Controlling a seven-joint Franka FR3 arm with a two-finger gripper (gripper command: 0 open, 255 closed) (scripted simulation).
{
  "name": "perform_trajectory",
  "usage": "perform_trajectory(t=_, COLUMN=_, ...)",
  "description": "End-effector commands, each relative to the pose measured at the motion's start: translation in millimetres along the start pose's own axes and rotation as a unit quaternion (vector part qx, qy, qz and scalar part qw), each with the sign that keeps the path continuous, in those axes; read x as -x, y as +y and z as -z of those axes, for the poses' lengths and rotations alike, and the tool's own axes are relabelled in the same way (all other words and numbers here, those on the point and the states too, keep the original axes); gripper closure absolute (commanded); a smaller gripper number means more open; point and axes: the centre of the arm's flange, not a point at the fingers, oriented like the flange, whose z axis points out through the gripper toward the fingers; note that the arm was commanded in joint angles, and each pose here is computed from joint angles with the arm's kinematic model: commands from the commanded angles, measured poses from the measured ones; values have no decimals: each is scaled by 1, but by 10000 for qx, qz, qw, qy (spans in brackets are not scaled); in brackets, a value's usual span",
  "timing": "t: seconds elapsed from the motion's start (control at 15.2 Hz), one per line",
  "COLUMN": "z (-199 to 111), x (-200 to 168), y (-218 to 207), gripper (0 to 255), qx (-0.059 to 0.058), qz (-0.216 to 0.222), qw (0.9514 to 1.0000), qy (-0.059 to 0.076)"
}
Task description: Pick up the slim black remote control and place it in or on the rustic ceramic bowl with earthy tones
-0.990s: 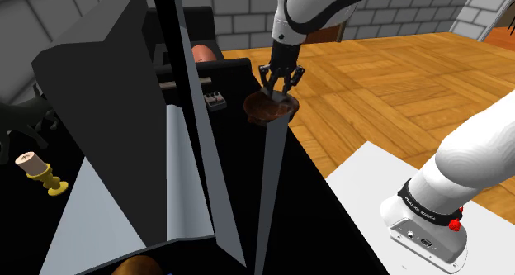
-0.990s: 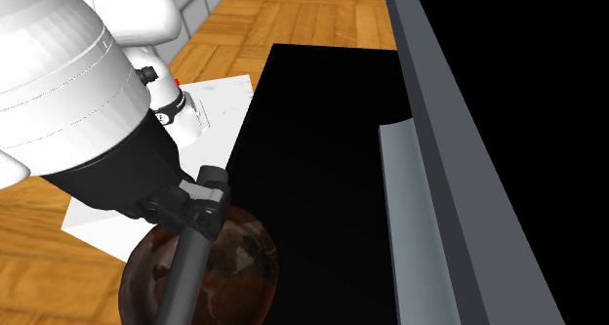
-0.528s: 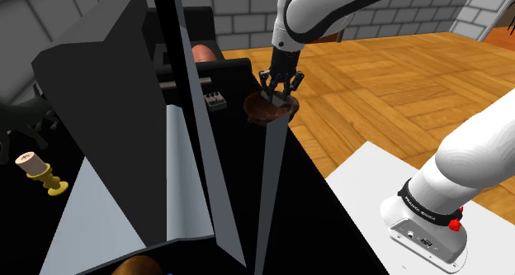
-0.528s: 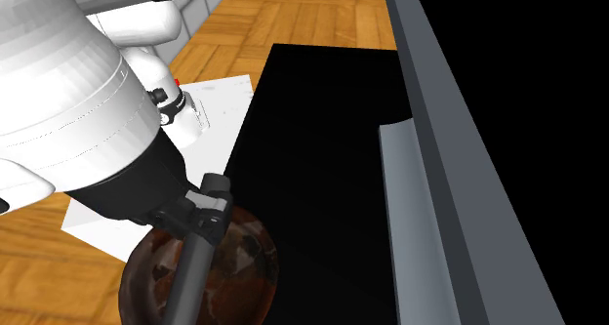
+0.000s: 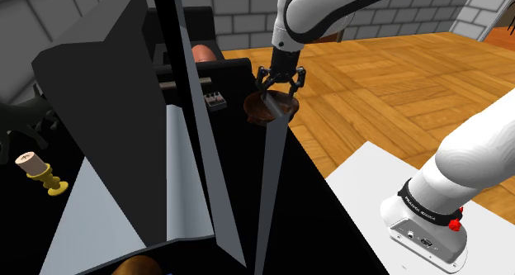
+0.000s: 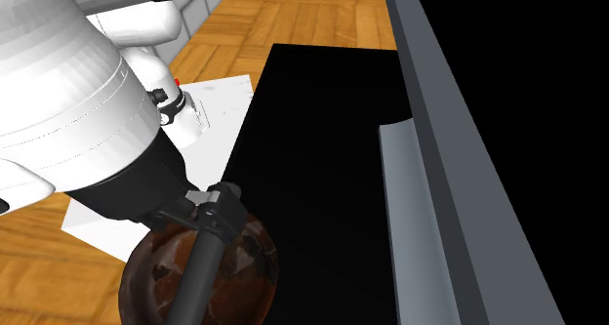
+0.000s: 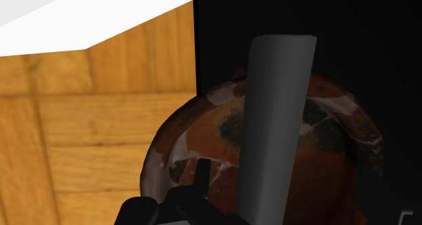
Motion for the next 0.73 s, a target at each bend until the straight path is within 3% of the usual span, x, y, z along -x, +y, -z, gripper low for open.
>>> perform_trajectory(t=0.0, z=0, x=0, y=0, gripper=0, qx=0, qz=0, qw=10000, qy=0)
perform_trajectory(t=0.26, z=50, x=0, y=0, gripper=0, qx=0, qz=0, qw=10000, qy=0)
perform_trajectory(t=0.66, z=50, x=0, y=0, gripper=0, qx=0, qz=0, qw=10000, qy=0)
